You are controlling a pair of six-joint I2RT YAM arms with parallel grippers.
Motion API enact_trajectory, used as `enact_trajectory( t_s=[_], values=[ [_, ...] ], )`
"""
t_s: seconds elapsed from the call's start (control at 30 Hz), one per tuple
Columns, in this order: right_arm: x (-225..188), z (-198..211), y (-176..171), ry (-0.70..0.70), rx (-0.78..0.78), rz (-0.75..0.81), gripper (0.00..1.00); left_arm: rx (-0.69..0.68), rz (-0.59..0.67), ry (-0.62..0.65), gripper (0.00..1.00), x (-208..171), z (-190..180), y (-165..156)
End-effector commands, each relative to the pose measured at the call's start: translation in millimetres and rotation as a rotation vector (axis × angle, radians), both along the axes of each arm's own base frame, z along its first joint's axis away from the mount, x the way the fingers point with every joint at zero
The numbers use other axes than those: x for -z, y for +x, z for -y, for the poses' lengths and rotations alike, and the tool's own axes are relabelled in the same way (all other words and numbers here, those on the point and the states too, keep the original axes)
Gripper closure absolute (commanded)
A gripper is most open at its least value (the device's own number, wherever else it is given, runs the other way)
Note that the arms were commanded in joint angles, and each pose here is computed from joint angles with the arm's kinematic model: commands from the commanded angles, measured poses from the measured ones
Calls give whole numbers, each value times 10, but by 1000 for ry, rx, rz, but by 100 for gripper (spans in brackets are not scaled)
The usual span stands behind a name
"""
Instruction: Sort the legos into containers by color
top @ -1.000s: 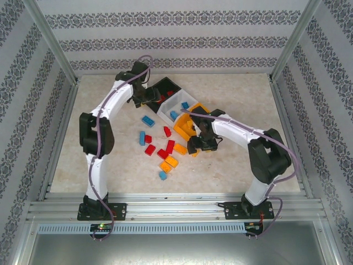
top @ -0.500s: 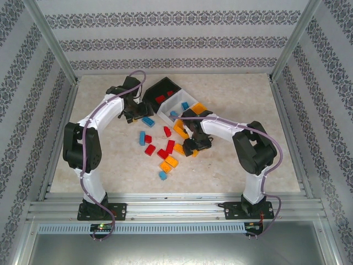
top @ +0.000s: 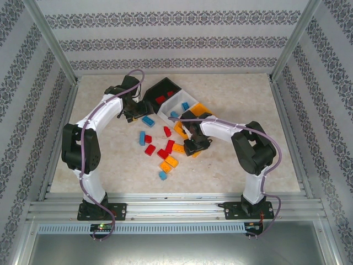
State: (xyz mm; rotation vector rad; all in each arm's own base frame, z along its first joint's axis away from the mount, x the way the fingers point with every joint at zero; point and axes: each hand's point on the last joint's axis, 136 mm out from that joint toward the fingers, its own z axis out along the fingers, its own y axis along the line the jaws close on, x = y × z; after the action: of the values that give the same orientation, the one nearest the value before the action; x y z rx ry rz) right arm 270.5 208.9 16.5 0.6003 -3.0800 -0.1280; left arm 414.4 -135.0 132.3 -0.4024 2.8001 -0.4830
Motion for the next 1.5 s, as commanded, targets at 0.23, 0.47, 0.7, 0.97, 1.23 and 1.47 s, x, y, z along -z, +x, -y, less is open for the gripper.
enact_trajectory(
  t_s=[0.23, 0.47, 0.7, 0.97, 1.23, 1.47],
  values=[
    [-555, 178, -229, 61, 118, 41, 52, -10, 42, -20, 30, -118, -6, 45],
    [-1066, 170, 92, 212, 250, 97, 52, 15, 38, 2, 30, -153, -43, -47],
    [-1344, 216, 743, 257, 314, 168, 50, 71, 18, 79, 29, -159, -129, -342],
    [-1176, 188, 1212, 204, 289, 161, 49, 135, -51, 122, 29, 92, 34, -905],
    [-945, 232, 1394, 163, 278, 132, 47, 194, -115, 105, 29, 403, 442, -1293],
    [-1018, 324, 1400, 167, 298, 144, 36, 251, -154, 99, 29, 563, 725, -1362]
  ],
)
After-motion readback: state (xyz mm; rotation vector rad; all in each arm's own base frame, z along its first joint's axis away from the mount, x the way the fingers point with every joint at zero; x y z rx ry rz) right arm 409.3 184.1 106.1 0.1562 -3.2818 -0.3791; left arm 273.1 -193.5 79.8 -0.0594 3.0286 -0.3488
